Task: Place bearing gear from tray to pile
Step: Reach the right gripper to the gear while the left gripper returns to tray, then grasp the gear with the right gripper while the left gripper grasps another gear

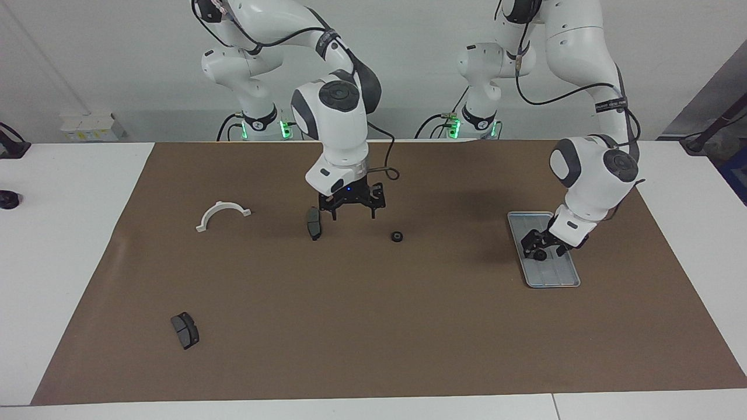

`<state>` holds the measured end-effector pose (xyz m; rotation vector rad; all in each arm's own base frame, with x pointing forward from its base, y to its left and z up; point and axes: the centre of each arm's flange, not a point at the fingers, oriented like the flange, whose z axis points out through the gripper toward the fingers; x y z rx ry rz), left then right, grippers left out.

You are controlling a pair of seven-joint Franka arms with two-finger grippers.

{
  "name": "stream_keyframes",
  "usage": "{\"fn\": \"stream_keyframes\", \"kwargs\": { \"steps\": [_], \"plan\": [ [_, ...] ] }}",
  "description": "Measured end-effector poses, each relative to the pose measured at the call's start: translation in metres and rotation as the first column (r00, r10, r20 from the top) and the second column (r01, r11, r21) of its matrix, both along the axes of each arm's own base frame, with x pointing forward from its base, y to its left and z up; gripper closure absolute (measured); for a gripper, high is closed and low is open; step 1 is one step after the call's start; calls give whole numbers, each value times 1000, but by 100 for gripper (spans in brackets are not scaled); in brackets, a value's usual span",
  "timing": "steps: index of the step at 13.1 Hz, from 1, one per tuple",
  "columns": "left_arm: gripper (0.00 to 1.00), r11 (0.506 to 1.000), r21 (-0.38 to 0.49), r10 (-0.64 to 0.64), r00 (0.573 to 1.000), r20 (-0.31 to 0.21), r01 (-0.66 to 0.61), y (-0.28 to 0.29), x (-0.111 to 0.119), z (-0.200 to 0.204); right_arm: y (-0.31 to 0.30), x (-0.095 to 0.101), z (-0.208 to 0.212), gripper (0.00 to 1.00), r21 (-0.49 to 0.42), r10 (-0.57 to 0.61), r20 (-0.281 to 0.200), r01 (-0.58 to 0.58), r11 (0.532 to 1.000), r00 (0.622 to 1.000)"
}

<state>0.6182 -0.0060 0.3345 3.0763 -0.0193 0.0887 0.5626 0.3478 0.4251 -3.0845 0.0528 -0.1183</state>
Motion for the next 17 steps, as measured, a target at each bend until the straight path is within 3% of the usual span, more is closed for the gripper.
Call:
{"fn": "stream_keyframes", "kwargs": {
  "steps": [8,9,10,11,12,14,15,17],
  "plan": [
    [0,1000,6,13,1000,6,-13,9,-10,-28,94,-26,-96,0,-20,-33,13,33,999,999],
    [6,1000,6,15,1000,-1,-15,11,-12,-31,100,-28,-105,0,-19,-34,20,35,999,999],
    [20,1000,6,18,1000,-8,-18,12,-14,-34,104,-30,-114,0,-21,-35,24,36,999,999],
    [26,1000,6,20,1000,-14,-20,14,-16,-37,105,-31,-120,0,-25,-32,22,33,999,999],
    [29,1000,6,21,1000,-16,-21,15,-16,-38,105,-31,-123,0,-28,-31,20,32,999,999],
    [46,1000,8,25,1000,-15,-25,18,-17,-35,105,-32,-128,4,-34,-31,13,31,999,999],
    [46,1000,8,25,1000,-16,-25,19,-17,-36,105,-33,-130,4,-37,-29,10,30,999,1000],
    [53,1000,10,28,999,-18,-28,21,-18,-35,105,-35,-132,24,-40,-27,7,27,999,1000]
  ]
}}
